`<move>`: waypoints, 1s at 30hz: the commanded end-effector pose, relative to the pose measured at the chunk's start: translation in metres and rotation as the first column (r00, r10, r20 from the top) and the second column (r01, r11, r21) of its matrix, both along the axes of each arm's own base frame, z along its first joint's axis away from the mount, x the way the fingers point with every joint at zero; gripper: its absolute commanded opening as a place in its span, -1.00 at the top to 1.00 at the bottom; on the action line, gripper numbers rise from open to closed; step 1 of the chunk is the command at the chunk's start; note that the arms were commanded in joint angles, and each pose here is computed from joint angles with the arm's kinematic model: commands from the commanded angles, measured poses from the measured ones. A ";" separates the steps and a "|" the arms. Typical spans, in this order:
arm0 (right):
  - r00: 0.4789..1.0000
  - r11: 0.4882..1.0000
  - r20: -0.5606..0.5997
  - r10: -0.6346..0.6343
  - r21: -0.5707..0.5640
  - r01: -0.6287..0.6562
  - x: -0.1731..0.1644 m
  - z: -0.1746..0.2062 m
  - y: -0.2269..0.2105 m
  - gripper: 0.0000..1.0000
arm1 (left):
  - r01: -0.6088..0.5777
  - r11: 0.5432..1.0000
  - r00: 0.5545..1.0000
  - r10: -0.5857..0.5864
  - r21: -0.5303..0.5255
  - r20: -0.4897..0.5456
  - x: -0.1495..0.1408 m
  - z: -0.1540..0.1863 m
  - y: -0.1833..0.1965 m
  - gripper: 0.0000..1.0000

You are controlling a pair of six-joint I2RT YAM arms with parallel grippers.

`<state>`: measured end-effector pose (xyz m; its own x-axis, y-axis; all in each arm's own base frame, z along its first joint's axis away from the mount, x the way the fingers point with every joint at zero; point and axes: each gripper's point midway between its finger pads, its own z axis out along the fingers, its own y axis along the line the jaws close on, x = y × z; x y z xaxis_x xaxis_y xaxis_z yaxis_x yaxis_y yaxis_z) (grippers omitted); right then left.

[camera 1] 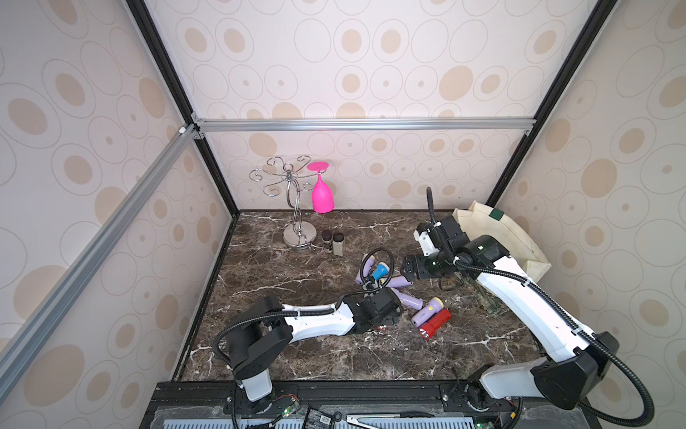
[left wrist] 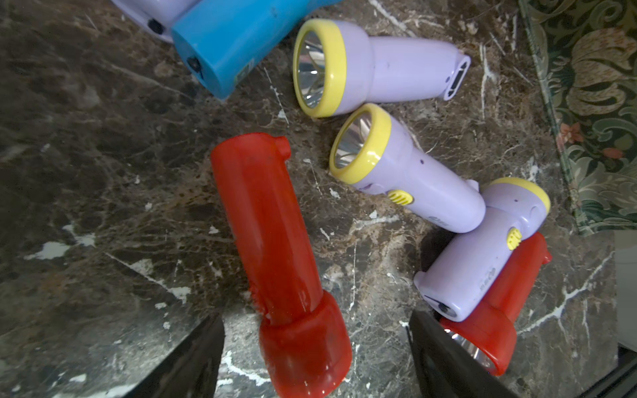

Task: Put the flashlights into the tote bags
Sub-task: Pick up the flashlight from the center of the board.

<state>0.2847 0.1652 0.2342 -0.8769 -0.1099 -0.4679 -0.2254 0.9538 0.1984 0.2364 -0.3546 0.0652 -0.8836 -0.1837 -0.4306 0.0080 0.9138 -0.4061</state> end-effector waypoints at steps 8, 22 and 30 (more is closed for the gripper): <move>0.999 0.999 -0.020 -0.040 0.016 0.040 -0.007 -0.006 -0.013 -0.88 | -0.026 0.996 0.999 0.030 0.084 -0.038 -0.004 -0.026 -0.005 -0.55; 0.998 0.998 -0.029 -0.058 0.023 0.059 -0.007 -0.008 -0.022 -0.88 | -0.080 0.979 0.994 0.091 0.189 -0.052 -0.011 -0.053 0.018 -0.22; 0.998 0.998 -0.034 -0.060 0.018 0.061 -0.010 -0.011 -0.025 -0.89 | -0.095 0.972 0.993 0.107 0.216 -0.045 -0.015 -0.054 0.027 0.05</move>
<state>0.2796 0.1445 0.2240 -0.8950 -0.0510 -0.4431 -0.1659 0.9602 0.2247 0.2297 -0.3481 0.0272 -0.8826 -0.1996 -0.4257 -0.0739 0.9530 -0.2937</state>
